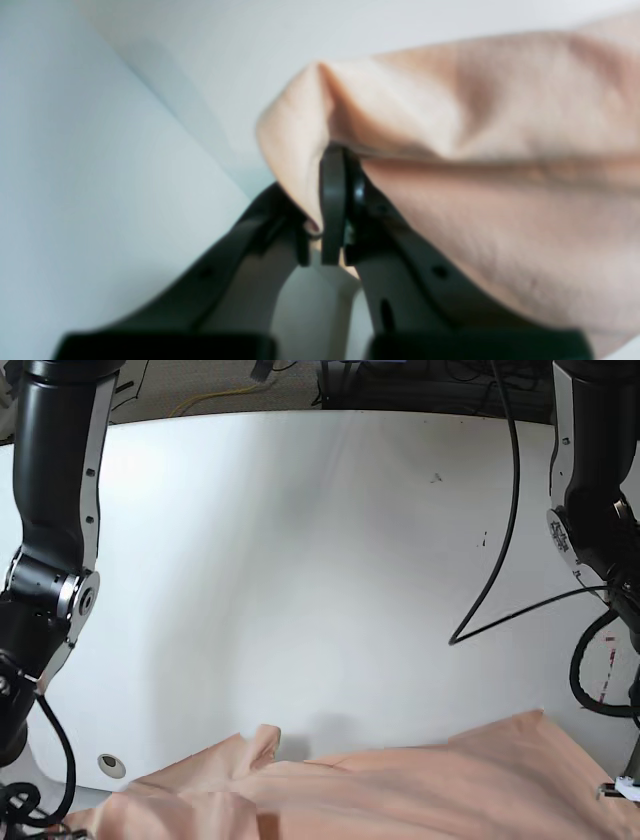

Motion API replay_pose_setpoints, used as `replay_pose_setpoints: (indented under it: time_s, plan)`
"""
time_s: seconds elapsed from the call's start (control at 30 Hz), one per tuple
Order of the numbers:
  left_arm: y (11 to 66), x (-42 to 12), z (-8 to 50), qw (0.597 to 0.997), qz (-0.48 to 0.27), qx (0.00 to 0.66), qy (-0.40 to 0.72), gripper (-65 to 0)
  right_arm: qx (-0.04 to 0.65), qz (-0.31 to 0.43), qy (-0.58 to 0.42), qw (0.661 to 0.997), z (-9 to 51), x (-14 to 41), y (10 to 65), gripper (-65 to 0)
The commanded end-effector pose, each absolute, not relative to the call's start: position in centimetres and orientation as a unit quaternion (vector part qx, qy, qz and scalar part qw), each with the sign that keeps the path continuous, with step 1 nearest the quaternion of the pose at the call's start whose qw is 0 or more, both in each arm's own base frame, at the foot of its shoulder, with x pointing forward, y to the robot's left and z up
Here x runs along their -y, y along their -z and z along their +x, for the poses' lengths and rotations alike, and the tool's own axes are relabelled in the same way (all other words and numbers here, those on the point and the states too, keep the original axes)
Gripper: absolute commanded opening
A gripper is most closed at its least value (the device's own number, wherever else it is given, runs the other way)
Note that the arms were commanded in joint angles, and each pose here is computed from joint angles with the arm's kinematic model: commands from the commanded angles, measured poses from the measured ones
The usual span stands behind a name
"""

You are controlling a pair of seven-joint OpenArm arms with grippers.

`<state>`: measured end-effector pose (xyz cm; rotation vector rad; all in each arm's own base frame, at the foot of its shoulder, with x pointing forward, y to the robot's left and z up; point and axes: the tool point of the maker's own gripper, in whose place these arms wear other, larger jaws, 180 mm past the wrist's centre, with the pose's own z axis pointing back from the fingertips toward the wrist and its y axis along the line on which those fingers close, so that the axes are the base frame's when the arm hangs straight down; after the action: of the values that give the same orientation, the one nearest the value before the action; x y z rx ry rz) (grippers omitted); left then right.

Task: Fold the T-shirt properly
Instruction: 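Lift the shirt with both grippers, swing it and lay it flat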

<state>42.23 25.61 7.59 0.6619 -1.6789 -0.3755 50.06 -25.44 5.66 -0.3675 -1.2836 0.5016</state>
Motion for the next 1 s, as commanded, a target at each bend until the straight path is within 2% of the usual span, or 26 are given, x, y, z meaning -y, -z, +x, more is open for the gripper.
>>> replay_pose_setpoints:
  time_s: [0.0,0.3,0.53,0.73,0.97]
  plan:
    - [-4.7,-25.7,42.5,0.628,0.283,0.705,0.171,-65.0,0.581,-0.173,-0.224,0.763,48.8,26.0,-2.4,-65.0]
    - [8.9,-24.3,41.2,0.725,0.233,0.606,0.231,-65.0,0.492,-0.123,-0.189,0.841,43.7,26.9,13.8,-65.0]
    - [19.2,-25.0,36.7,0.801,0.19,0.514,0.241,-65.0,0.406,-0.073,-0.151,0.898,36.8,26.3,25.1,-65.0]
    - [26.3,-26.0,31.4,0.849,0.173,0.42,0.269,-65.0,0.348,-0.05,-0.106,0.93,31.3,26.9,30.7,-65.0]
    - [29.7,-29.4,26.2,0.883,0.181,0.351,0.253,-65.0,0.291,-0.035,-0.063,0.954,26.0,27.5,34.9,-65.0]
